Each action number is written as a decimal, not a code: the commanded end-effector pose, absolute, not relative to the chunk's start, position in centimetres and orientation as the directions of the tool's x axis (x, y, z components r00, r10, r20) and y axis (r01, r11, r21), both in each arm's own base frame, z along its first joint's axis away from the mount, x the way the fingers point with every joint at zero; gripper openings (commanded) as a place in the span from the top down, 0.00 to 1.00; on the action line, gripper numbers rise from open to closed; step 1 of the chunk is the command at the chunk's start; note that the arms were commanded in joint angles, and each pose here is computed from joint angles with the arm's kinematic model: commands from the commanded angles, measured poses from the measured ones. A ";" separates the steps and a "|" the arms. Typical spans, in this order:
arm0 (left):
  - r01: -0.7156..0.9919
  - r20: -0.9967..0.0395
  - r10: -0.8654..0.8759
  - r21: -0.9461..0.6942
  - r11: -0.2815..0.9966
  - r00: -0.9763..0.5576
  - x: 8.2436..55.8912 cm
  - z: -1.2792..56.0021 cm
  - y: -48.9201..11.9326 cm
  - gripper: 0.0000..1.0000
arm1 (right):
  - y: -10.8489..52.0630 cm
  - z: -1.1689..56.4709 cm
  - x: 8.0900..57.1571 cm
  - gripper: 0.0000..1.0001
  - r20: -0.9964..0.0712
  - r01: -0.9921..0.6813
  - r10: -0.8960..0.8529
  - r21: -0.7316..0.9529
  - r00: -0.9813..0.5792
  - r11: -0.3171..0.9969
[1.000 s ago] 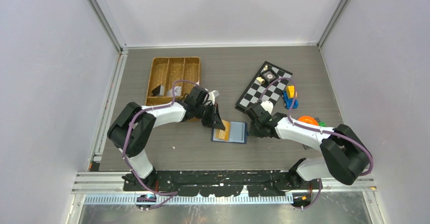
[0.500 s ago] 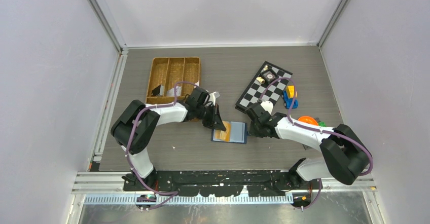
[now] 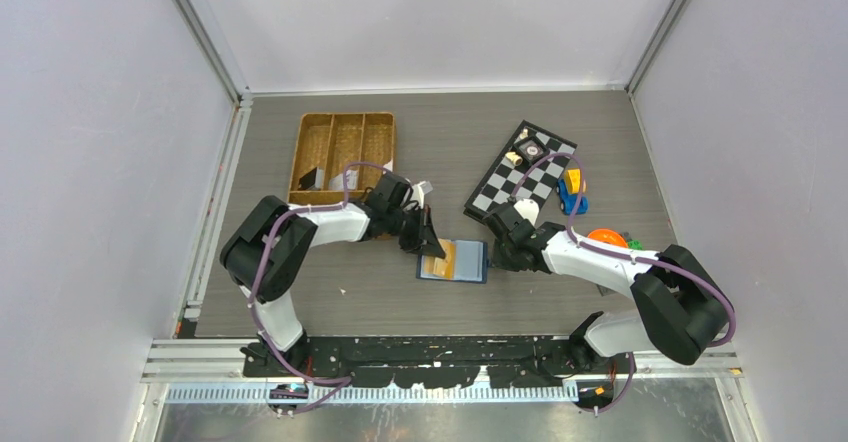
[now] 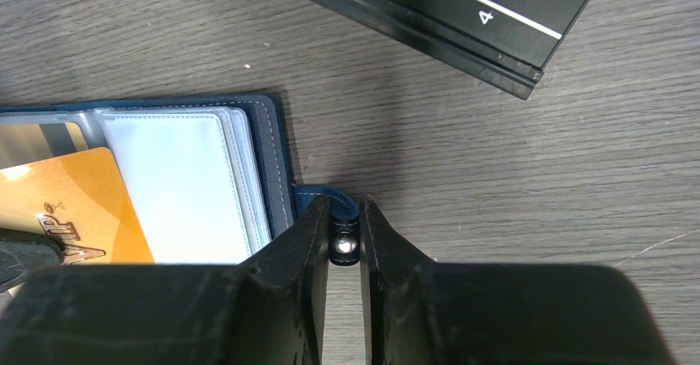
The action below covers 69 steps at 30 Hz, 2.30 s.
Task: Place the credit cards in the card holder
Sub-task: Insert the credit card into the card holder.
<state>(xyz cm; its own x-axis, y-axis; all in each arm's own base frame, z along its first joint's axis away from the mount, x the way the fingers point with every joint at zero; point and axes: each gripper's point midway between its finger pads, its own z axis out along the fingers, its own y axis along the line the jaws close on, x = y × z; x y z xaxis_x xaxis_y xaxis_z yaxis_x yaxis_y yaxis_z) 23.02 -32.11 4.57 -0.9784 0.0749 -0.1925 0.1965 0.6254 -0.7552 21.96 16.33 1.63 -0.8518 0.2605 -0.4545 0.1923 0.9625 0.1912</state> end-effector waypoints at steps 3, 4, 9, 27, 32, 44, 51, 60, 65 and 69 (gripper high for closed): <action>0.208 -0.206 0.071 -0.779 0.591 -0.976 23.5 4.7 -32.7 1.00 | 15.4 1.3 22.0 0.91 -0.464 0.224 0.264 0.141 -0.846 0.964; 0.207 -0.204 0.072 -0.779 0.592 -0.976 23.5 4.6 -32.7 1.00 | 15.4 1.3 21.9 0.91 -0.464 0.225 0.265 0.141 -0.845 0.964; 0.207 -0.201 0.077 -0.780 0.591 -0.977 23.5 4.2 -32.8 1.00 | 15.3 1.3 21.9 0.92 -0.465 0.225 0.266 0.141 -0.845 0.964; 0.230 -0.214 0.095 -0.799 0.556 -0.972 23.6 4.4 -33.3 1.00 | 15.6 0.9 21.9 0.93 -0.452 0.220 0.260 0.141 -0.853 0.965; 0.239 -0.220 0.101 -0.808 0.538 -0.970 23.4 4.7 -33.5 1.00 | 15.7 0.8 21.9 0.93 -0.449 0.218 0.257 0.139 -0.856 0.966; 0.253 -0.224 0.120 -0.810 0.530 -0.967 23.7 4.3 -33.4 1.00 | 15.7 0.8 21.9 0.93 -0.442 0.214 0.252 0.135 -0.861 0.968; 0.285 -0.234 0.162 -0.801 0.526 -0.959 23.8 4.0 -33.1 1.00 | 15.9 0.7 21.9 0.93 -0.437 0.211 0.250 0.136 -0.864 0.968; 0.323 -0.257 0.196 -0.791 0.520 -0.946 24.0 3.4 -33.1 1.00 | 16.0 0.7 21.8 0.93 -0.434 0.209 0.249 0.139 -0.866 0.968; 0.325 -0.272 0.178 -0.800 0.505 -0.946 24.3 3.4 -33.4 1.00 | 16.0 0.6 21.8 0.93 -0.431 0.210 0.248 0.136 -0.867 0.968; 0.322 -0.280 0.158 -0.804 0.499 -0.947 24.6 3.4 -33.6 1.00 | 16.0 0.6 21.8 0.93 -0.430 0.209 0.247 0.135 -0.868 0.969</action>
<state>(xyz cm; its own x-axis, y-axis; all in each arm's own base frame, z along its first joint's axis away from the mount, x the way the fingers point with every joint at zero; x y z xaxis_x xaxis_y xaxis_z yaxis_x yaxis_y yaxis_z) 23.65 -33.21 3.66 -0.9565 0.1773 -0.2318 0.2908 0.5104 -0.8093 22.03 16.39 1.57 -0.8605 0.2534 -0.4419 0.1957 0.9654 0.1726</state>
